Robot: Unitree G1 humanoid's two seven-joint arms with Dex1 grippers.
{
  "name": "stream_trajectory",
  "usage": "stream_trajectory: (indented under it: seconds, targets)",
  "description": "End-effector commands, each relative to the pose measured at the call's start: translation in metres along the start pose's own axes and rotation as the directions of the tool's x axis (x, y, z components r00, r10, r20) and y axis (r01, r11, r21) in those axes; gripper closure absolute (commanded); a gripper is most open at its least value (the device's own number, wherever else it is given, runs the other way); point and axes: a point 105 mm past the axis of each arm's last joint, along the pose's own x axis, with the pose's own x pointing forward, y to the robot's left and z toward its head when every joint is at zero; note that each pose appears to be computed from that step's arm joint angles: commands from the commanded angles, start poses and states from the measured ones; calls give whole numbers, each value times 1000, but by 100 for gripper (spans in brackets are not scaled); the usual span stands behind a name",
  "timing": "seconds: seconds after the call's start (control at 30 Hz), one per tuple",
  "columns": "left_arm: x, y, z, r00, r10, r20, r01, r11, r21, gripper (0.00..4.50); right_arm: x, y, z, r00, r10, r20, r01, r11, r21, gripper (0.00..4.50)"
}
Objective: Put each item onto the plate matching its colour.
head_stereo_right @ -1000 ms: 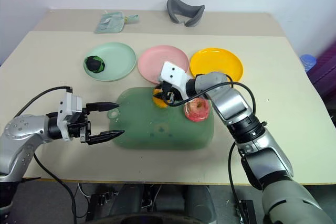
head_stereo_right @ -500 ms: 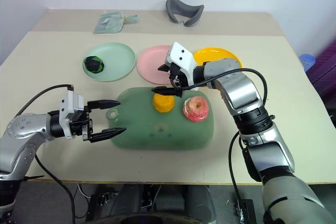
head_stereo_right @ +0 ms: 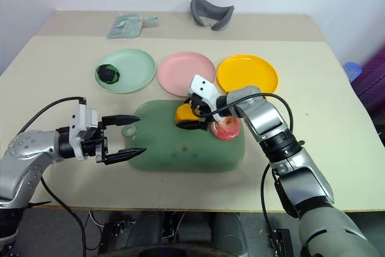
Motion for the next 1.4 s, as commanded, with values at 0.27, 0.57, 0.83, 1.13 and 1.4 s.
stream_trajectory:
  seconds: [0.27,0.57,0.83,1.13,1.4]
  targets:
    - [3,-5,8,1000,3,26,-3,1000,20,0,-2,-7,13,997,-51,64,52,998,-25,166]
    - [9,-6,9,999,13,45,-13,1000,19,0,-91,-90,64,882,-424,208,440,897,-37,166]
    - [13,-5,11,997,39,67,-41,999,24,0,-118,-146,-6,756,-650,75,645,759,86,166]
    - [13,-7,14,994,66,84,-68,997,22,0,-126,-158,-19,665,-740,105,718,672,183,3]
    - [17,-14,16,996,-18,88,16,1000,18,0,-151,-95,3,826,-482,292,475,874,96,3]
